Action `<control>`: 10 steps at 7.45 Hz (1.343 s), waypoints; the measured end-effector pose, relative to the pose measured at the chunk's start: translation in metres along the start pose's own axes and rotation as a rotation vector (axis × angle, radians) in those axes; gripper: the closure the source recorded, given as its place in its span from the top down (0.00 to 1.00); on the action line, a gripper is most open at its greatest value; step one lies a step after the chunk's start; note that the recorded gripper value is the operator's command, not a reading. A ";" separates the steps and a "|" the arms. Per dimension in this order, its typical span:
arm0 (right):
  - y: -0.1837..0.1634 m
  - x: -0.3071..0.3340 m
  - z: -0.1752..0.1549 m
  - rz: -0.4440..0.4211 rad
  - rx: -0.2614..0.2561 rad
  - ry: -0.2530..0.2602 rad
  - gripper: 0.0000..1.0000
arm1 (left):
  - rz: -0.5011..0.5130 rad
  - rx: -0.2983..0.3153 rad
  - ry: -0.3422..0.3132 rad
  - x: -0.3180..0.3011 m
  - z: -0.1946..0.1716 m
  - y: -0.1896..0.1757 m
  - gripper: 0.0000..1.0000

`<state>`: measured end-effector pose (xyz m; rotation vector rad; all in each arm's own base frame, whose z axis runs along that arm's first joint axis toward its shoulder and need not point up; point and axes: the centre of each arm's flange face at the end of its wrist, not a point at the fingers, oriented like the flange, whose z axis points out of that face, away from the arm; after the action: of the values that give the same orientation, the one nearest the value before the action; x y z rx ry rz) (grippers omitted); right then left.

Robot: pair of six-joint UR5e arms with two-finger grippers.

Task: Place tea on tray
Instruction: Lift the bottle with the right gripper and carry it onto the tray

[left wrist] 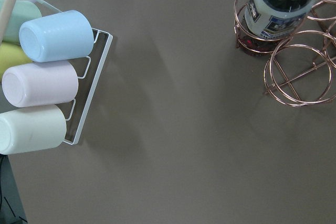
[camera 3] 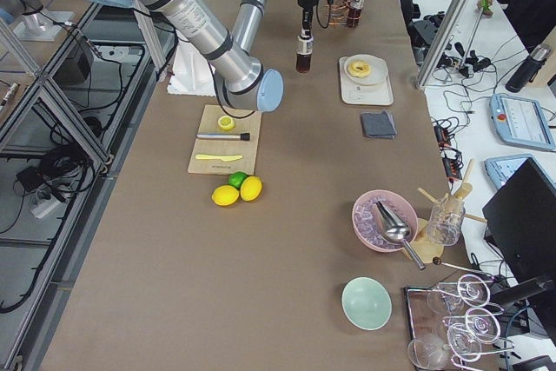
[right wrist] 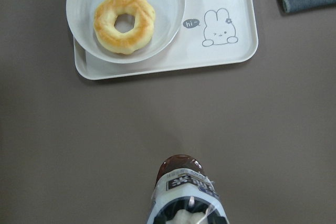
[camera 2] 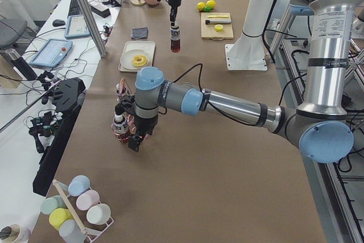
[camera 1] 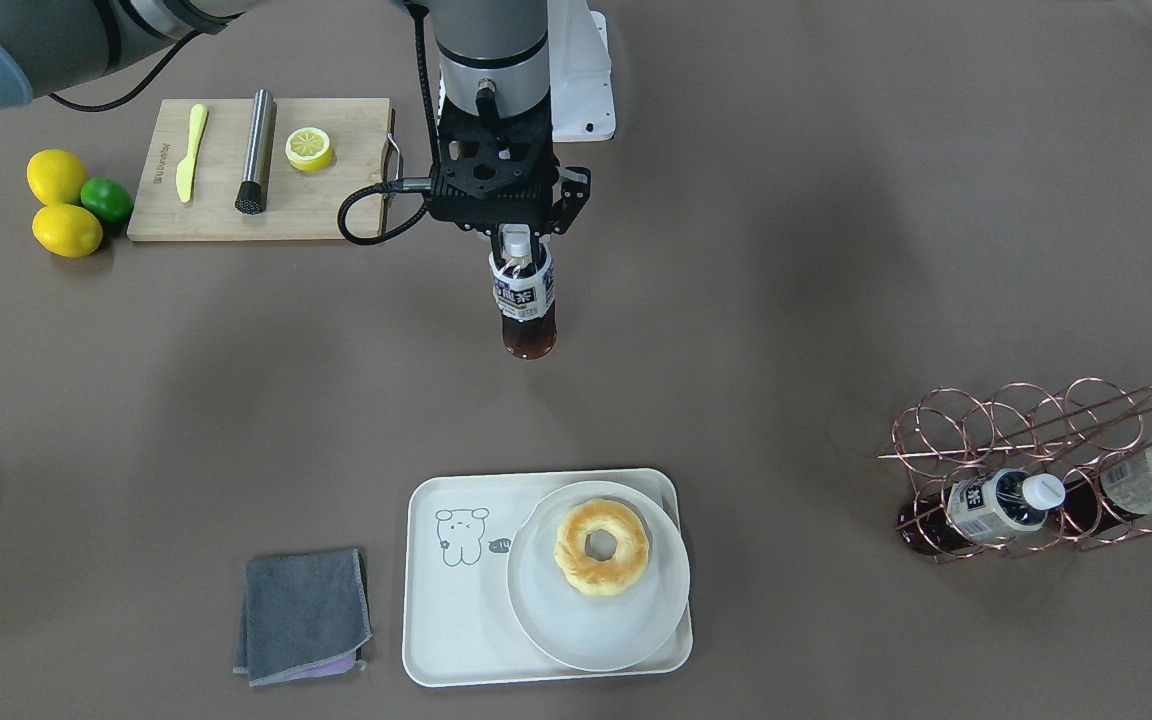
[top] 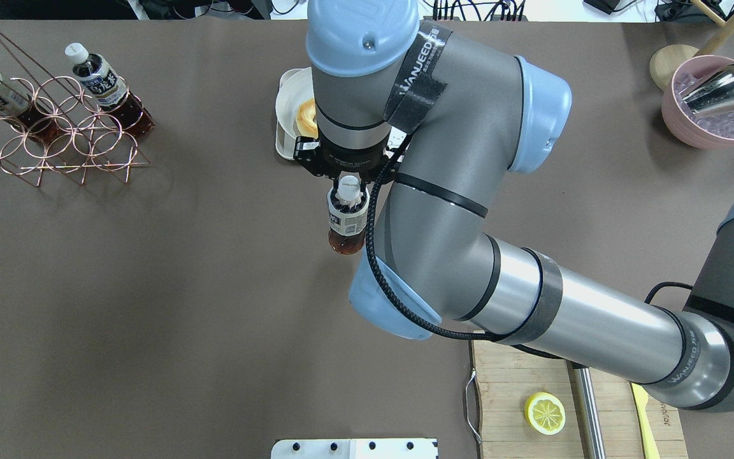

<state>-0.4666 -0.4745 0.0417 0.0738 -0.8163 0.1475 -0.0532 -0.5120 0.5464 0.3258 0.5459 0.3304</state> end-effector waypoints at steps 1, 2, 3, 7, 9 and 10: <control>-0.024 0.010 0.000 -0.005 0.005 0.014 0.00 | -0.001 0.000 0.000 0.000 0.000 0.000 0.98; -0.052 0.021 0.001 -0.016 0.009 0.029 0.00 | -0.001 0.000 0.000 0.000 0.000 0.000 0.98; -0.081 0.030 0.003 -0.018 0.009 0.028 0.00 | -0.002 0.000 0.001 0.000 0.000 0.000 0.98; -0.197 0.038 0.011 -0.027 0.004 0.024 0.00 | -0.002 0.004 -0.001 0.000 -0.001 -0.006 0.98; -0.221 0.052 0.031 -0.044 -0.001 0.033 0.00 | -0.001 0.004 -0.001 0.000 0.000 -0.009 0.98; -0.224 0.052 0.039 -0.048 -0.002 0.033 0.00 | 0.001 0.004 -0.001 0.000 0.000 -0.010 0.98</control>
<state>-0.4236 -0.6950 0.1042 0.0885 -0.7809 0.1020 -0.0513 -0.5207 0.5430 0.3297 0.5460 0.3300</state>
